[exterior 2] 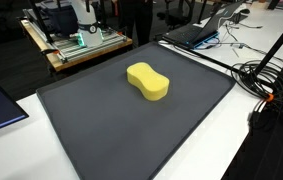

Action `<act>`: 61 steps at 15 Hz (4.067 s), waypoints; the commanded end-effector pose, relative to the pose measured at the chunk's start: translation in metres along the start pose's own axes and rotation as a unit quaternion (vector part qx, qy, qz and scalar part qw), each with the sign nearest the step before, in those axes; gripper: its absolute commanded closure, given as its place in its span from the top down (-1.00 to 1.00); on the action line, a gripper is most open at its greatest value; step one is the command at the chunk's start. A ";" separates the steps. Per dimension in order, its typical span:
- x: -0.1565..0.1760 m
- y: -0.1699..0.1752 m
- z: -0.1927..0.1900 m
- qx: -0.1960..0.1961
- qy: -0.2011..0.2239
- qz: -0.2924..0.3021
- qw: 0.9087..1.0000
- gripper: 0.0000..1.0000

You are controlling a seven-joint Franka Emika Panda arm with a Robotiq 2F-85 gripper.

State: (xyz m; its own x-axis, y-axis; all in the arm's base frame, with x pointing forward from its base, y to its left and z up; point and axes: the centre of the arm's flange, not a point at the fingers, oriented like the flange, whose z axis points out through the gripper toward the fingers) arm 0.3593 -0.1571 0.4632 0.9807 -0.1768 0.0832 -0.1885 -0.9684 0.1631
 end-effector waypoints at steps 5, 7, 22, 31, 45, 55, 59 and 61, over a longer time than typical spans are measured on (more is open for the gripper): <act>0.020 -0.058 -0.016 0.038 0.016 -0.059 0.997 1.00; 0.026 -0.098 -0.020 0.054 0.010 -0.095 0.994 1.00; 0.060 -0.252 0.000 0.012 -0.024 -0.241 0.970 1.00; 0.100 -0.317 0.005 0.013 -0.038 -0.220 0.975 1.00; 0.213 -0.395 0.042 -0.038 -0.118 0.033 0.992 1.00; 0.300 -0.324 0.045 0.042 -0.194 0.253 0.947 1.00; 0.321 -0.286 0.048 0.054 -0.212 0.340 0.915 1.00; 0.325 -0.259 0.048 0.073 -0.205 0.363 0.906 1.00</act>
State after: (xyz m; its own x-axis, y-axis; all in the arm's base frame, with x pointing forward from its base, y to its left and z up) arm 0.7111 0.0539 0.3884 0.6146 -0.7524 -0.2371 -0.7506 -0.6502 0.1176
